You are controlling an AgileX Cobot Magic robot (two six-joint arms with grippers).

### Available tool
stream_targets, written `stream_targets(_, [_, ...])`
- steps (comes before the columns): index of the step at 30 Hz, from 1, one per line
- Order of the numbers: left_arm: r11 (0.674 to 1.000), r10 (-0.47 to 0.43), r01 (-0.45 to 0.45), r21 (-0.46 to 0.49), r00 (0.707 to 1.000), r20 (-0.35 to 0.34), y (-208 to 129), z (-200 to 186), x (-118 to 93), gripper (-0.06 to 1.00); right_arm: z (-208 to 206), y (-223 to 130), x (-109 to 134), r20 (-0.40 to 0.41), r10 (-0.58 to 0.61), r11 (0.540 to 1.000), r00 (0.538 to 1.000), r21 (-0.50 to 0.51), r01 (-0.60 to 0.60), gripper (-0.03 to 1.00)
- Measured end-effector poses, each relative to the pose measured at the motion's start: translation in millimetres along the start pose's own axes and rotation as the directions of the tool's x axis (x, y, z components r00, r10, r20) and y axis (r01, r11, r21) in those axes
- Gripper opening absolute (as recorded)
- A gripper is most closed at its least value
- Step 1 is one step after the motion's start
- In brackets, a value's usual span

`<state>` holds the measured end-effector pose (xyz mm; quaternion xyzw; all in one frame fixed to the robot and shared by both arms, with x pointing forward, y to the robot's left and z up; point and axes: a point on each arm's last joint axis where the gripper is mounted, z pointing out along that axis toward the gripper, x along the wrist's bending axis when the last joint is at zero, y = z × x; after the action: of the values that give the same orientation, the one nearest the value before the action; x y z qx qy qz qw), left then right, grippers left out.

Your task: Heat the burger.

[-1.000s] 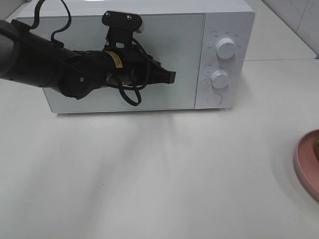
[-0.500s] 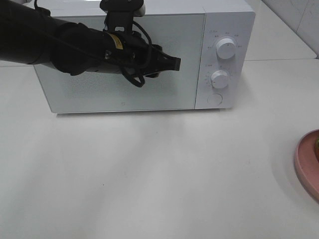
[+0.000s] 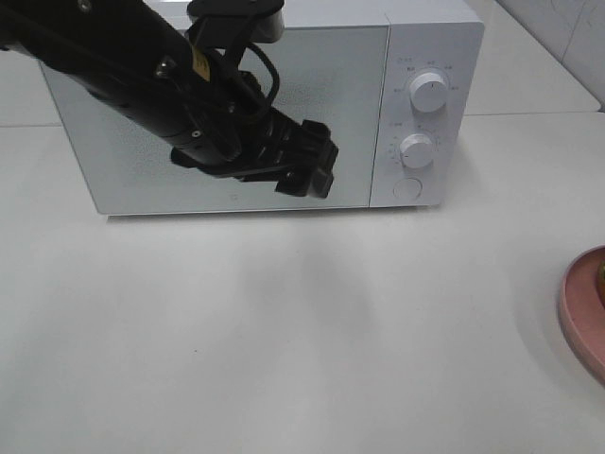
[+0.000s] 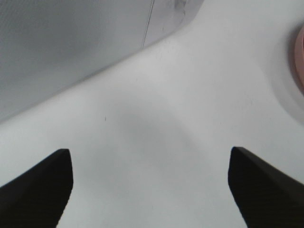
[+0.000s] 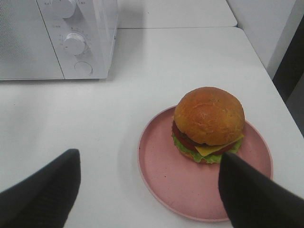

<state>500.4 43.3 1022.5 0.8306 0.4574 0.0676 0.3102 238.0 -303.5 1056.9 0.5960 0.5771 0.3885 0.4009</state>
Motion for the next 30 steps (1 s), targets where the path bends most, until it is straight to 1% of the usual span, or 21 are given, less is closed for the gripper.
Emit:
stream_targets(1, [1.0,0.0,0.0,0.0,1.0,0.0,0,0,0,0.81,0,0,0,0.0,0.0,1.0,1.0,0.0,0.0,0.76])
stream_targets(2, [0.999,-0.004,0.005,0.045,1.0,-0.005,-4,-3,0,0.81,0,0,0,0.0,0.0,1.0,1.0,0.0,0.0,0.76])
stream_targets(3, [0.999,-0.004,0.005,0.045,1.0,-0.005,-4,-3,0,0.81,0,0,0,0.0,0.0,1.0,1.0,0.0,0.0,0.76])
stream_targets(4, [0.993,-0.005,0.007,0.121,1.0,-0.017,-10,-11,1,0.81,0,0,0,0.0,0.0,1.0,1.0,0.0,0.0,0.76])
stream_targets(5, [0.99,0.0,0.003,0.144,1.0,-0.022,-12,-14,1,0.81,0,0,0,0.0,0.0,1.0,1.0,0.0,0.0,0.76])
stream_targets(6, [0.99,0.0,0.003,0.144,1.0,-0.022,-12,-14,1,0.81,0,0,0,0.0,0.0,1.0,1.0,0.0,0.0,0.76])
stream_targets(8, [0.975,0.013,-0.003,0.221,0.999,-0.041,-19,-23,3,0.81,0,0,0,0.0,0.0,1.0,1.0,0.0,0.0,0.76])
stream_targets(9, [0.975,0.013,-0.003,0.221,0.999,-0.041,-19,-23,3,0.81,0,0,0,0.0,0.0,1.0,1.0,0.0,0.0,0.76])
stream_targets(10, [0.972,0.017,-0.006,0.237,0.999,-0.046,-21,-24,3,0.81,0,0,0,0.0,0.0,1.0,1.0,0.0,0.0,0.76])
stream_targets(11, [0.96,0.021,-0.005,0.282,0.998,-0.053,-25,-26,4,0.81,0,0,0,0.0,0.0,1.0,1.0,0.0,0.0,0.76])
stream_targets(14, [0.949,0.023,-0.004,0.316,0.998,-0.059,-28,-27,4,0.81,0,0,0,0.0,0.0,1.0,1.0,0.0,0.0,0.76])
stream_targets(16, [0.903,0.026,0.009,0.43,0.997,-0.077,-38,-31,6,0.81,0,0,0,0.0,0.0,1.0,1.0,0.0,0.0,0.76])
stream_targets(17, [0.903,0.026,0.009,0.43,0.997,-0.077,-38,-31,6,0.81,0,0,0,0.0,0.0,1.0,1.0,0.0,0.0,0.76])
stream_targets(19, [0.878,0.024,0.022,0.478,0.996,-0.089,-42,-33,9,0.81,0,0,0,0.0,0.0,1.0,1.0,0.0,0.0,0.76])
stream_targets(22, [0.867,0.008,0.046,0.496,0.994,-0.105,-43,-35,15,0.81,0,0,0,0.0,0.0,1.0,1.0,0.0,0.0,0.76])
stream_targets(23, [0.862,-0.005,0.062,0.503,0.993,-0.115,-43,-36,20,0.81,0,0,0,0.0,0.0,1.0,1.0,0.0,0.0,0.76])
stream_targets(24, [0.858,-0.031,0.097,0.504,0.99,-0.137,-41,-39,31,0.81,0,0,0,0.0,0.0,1.0,1.0,0.0,0.0,0.76])
stream_targets(25, [0.858,-0.031,0.097,0.504,0.99,-0.137,-41,-39,31,0.81,0,0,0,0.0,0.0,1.0,1.0,0.0,0.0,0.76])
stream_targets(26, [0.859,-0.046,0.115,0.499,0.988,-0.147,-40,-42,37,0.81,0,0,0,0.0,0.0,1.0,1.0,0.0,0.0,0.76])
stream_targets(27, [0.862,-0.08,0.152,0.483,0.983,-0.166,-38,-48,50,0.81,0,0,0,0.0,0.0,1.0,1.0,0.0,0.0,0.76])
stream_targets(30, [0.866,-0.096,0.167,0.471,0.981,-0.17,-37,-53,56,0.81,0,0,0,0.0,0.0,1.0,1.0,0.0,0.0,0.76])
